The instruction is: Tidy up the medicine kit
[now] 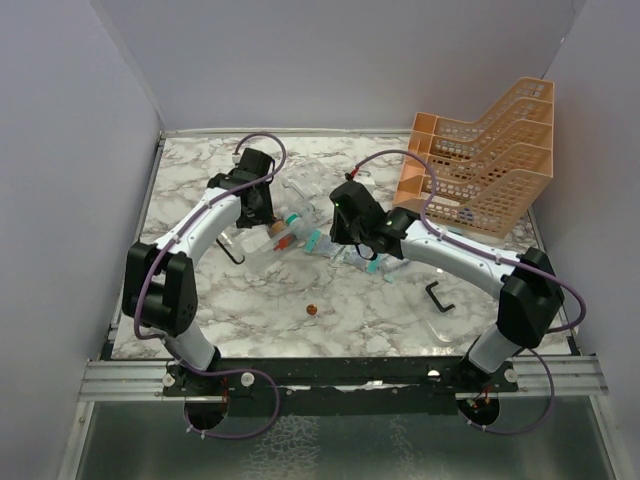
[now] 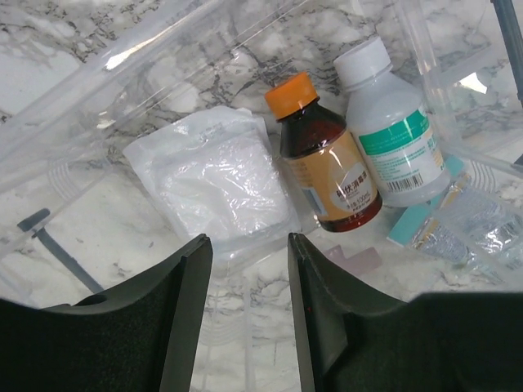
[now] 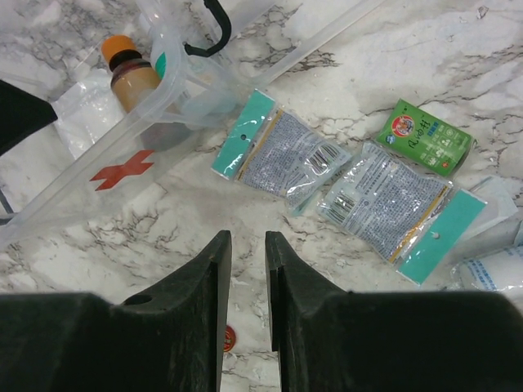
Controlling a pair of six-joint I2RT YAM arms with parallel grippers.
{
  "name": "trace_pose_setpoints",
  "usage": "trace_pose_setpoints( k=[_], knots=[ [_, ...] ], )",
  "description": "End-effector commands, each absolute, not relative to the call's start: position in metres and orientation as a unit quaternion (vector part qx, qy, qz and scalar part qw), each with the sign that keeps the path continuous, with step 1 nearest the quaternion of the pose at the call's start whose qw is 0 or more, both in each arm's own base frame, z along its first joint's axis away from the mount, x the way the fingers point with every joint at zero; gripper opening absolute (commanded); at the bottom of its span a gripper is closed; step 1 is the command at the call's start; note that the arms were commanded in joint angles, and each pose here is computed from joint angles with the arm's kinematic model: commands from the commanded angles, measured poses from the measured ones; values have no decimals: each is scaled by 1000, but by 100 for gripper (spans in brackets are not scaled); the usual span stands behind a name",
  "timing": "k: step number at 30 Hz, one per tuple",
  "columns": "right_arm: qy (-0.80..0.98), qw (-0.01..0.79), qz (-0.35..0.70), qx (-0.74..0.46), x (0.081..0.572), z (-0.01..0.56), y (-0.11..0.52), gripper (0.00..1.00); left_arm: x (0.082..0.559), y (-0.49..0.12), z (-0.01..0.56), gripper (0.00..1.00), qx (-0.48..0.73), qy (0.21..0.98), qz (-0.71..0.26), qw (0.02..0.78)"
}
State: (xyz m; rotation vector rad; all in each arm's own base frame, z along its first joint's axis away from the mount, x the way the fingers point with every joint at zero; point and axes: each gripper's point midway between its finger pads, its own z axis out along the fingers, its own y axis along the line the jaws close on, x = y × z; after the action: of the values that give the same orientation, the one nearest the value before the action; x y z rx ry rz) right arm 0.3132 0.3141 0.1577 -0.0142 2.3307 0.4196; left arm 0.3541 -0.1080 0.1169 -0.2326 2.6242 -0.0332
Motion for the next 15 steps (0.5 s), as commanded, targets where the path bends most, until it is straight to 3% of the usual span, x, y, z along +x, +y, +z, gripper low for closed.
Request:
trace_pose_setpoints(
  k=[1, 8, 15],
  knots=[
    [906, 390, 163, 4, 313, 164, 305, 24, 373, -112, 113, 46, -74, 962, -5, 263],
    [902, 402, 157, 11, 311, 170, 293, 24, 412, -135, 104, 46, -81, 955, -44, 283],
    [898, 416, 142, 14, 311, 176, 281, 24, 421, -140, 77, 49, -138, 949, -52, 280]
  ],
)
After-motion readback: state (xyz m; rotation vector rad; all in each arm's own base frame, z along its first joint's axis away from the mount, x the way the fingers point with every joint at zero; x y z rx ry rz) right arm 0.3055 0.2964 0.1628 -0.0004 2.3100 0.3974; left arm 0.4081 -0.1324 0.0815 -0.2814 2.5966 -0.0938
